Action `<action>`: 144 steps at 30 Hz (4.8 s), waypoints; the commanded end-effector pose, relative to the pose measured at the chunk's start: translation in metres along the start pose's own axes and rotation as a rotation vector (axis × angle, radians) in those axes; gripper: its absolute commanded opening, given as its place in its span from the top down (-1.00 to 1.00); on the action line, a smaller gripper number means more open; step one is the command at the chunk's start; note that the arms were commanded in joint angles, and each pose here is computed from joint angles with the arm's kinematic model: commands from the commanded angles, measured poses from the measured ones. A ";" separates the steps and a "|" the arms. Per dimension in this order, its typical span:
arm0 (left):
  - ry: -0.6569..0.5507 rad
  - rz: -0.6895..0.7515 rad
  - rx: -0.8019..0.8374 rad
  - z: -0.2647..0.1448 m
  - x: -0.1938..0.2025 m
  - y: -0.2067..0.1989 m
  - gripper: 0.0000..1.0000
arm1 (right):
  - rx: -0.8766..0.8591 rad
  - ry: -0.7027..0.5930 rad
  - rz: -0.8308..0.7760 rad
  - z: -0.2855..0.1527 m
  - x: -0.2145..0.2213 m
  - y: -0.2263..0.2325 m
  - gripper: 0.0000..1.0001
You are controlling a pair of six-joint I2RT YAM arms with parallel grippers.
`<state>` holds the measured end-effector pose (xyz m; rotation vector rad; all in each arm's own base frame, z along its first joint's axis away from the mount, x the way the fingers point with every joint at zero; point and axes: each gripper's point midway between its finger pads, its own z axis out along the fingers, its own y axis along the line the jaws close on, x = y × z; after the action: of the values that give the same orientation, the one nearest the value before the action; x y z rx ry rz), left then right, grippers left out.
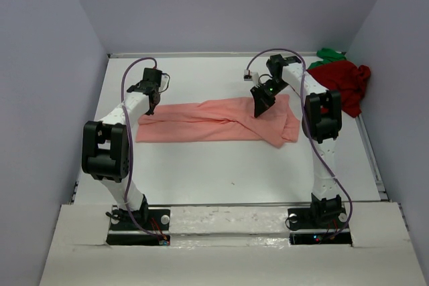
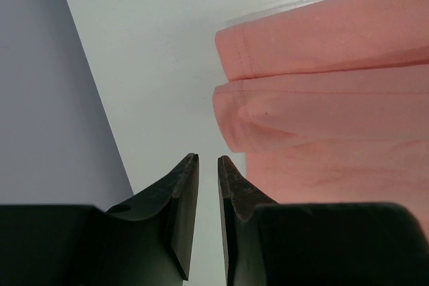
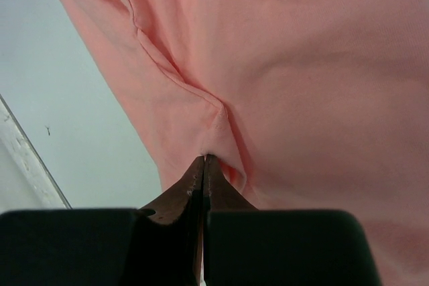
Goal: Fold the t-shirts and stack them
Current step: Fold the tshirt
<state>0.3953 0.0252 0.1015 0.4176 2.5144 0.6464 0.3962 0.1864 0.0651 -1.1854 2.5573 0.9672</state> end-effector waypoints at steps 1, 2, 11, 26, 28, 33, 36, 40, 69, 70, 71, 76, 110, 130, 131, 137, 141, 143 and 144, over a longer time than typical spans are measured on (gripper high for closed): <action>-0.006 0.016 -0.014 -0.004 -0.003 0.002 0.38 | -0.028 -0.043 -0.037 -0.015 -0.014 0.019 1.00; -0.007 0.015 -0.014 -0.005 -0.003 0.002 0.38 | -0.036 -0.043 -0.048 -0.017 -0.014 0.028 1.00; -0.014 0.015 -0.010 -0.007 -0.006 0.001 0.39 | -0.106 -0.040 -0.064 -0.030 0.000 0.074 1.00; -0.025 0.020 -0.013 -0.010 -0.004 0.000 0.39 | 0.082 -0.030 -0.119 -0.021 -0.010 0.044 -0.38; -0.027 0.018 -0.023 -0.010 -0.004 0.002 0.39 | 0.128 -0.023 -0.115 -0.019 -0.014 0.030 -0.42; -0.018 0.024 -0.026 -0.008 -0.001 0.002 0.39 | 0.190 -0.050 -0.142 -0.024 -0.033 0.014 -0.43; -0.012 0.030 -0.025 -0.006 0.000 0.000 0.39 | 0.216 -0.041 -0.145 -0.022 -0.037 0.004 -0.41; -0.007 0.032 -0.024 -0.005 0.000 -0.001 0.39 | 0.203 -0.016 -0.135 -0.011 -0.030 -0.003 -0.38; -0.020 0.031 -0.015 -0.008 -0.003 -0.002 0.39 | 0.146 0.009 -0.111 -0.013 -0.015 0.016 1.00; -0.020 0.030 -0.015 -0.008 -0.003 -0.002 0.39 | 0.134 0.005 -0.114 -0.015 -0.016 0.020 1.00; -0.020 0.030 -0.015 -0.008 -0.003 -0.002 0.39 | 0.119 -0.005 -0.116 -0.017 -0.018 0.025 1.00; -0.019 0.032 -0.014 -0.008 -0.003 -0.002 0.39 | 0.051 -0.010 -0.110 -0.024 -0.015 0.047 1.00; -0.018 0.041 -0.015 -0.008 -0.004 -0.004 0.39 | -0.139 0.095 -0.145 0.022 -0.017 0.096 1.00; -0.011 0.056 -0.006 -0.007 -0.002 -0.009 0.39 | -0.137 0.150 -0.123 0.039 0.000 0.087 1.00; -0.012 0.057 -0.006 -0.007 -0.002 -0.009 0.39 | -0.137 0.150 -0.125 0.039 -0.001 0.087 1.00; -0.013 0.058 -0.004 -0.008 -0.002 -0.010 0.39 | -0.145 0.165 -0.122 0.045 0.002 0.088 1.00; -0.010 0.060 -0.005 -0.007 -0.001 -0.010 0.39 | -0.148 0.167 -0.119 0.046 0.003 0.087 1.00; -0.009 0.062 -0.005 -0.007 -0.001 -0.010 0.39 | -0.145 0.166 -0.121 0.046 0.003 0.087 1.00; -0.010 0.060 -0.005 -0.007 -0.001 -0.010 0.39 | -0.140 0.168 -0.121 0.046 0.003 0.086 1.00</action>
<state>0.3936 0.0128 0.0987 0.4847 2.5033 0.6532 0.3316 0.2536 0.0726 -1.4812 2.5209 1.0668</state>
